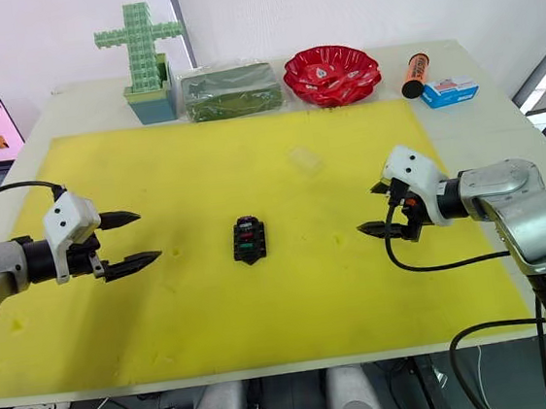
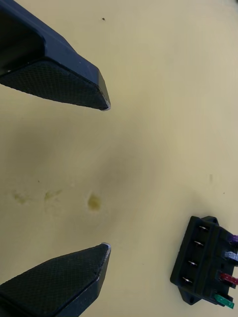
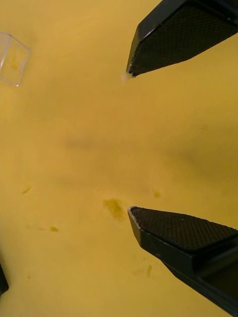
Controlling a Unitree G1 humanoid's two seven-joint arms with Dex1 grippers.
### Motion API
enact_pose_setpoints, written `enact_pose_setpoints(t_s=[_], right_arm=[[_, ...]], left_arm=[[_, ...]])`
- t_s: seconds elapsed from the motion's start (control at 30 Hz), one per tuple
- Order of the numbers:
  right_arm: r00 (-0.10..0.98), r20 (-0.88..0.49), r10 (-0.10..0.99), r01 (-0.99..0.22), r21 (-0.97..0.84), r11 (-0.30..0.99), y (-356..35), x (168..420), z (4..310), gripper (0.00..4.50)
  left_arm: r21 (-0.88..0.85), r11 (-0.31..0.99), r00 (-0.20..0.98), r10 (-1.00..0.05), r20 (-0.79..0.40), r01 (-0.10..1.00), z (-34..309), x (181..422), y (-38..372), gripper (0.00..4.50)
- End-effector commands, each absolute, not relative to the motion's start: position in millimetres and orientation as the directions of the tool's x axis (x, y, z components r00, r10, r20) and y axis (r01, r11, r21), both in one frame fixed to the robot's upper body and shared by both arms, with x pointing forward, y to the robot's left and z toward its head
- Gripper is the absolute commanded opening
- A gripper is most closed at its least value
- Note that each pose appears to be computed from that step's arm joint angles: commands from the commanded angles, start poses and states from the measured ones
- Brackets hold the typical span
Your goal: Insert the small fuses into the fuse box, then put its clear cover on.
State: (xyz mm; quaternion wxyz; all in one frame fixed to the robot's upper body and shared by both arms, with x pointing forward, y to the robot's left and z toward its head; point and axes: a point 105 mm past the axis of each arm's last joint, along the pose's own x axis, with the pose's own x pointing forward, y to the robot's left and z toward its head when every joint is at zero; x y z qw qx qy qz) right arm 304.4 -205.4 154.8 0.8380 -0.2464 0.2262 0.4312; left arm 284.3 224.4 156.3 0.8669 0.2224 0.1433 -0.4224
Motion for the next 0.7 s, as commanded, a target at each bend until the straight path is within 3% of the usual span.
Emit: enact_pose_setpoints(t_s=[0.03, 0.3, 0.7], right_arm=[[0.553, -0.560, 0.617, -0.826, -0.268, 0.497, -202, 304, 169, 4.47], [0.590, -0.509, 0.627, -0.802, -0.283, 0.526, -194, 316, 175, 4.47], [0.667, -0.350, 0.657, -0.739, -0.197, 0.645, -126, 397, 192, 4.47]], left_arm=[[0.319, 0.530, 0.619, -0.669, -0.411, 0.785, 171, 283, 224, 4.50], [0.326, 0.516, 0.610, -0.685, -0.398, 0.792, 172, 281, 218, 4.50], [0.306, 0.463, 0.552, -0.752, -0.361, 0.832, 166, 279, 185, 4.50]])
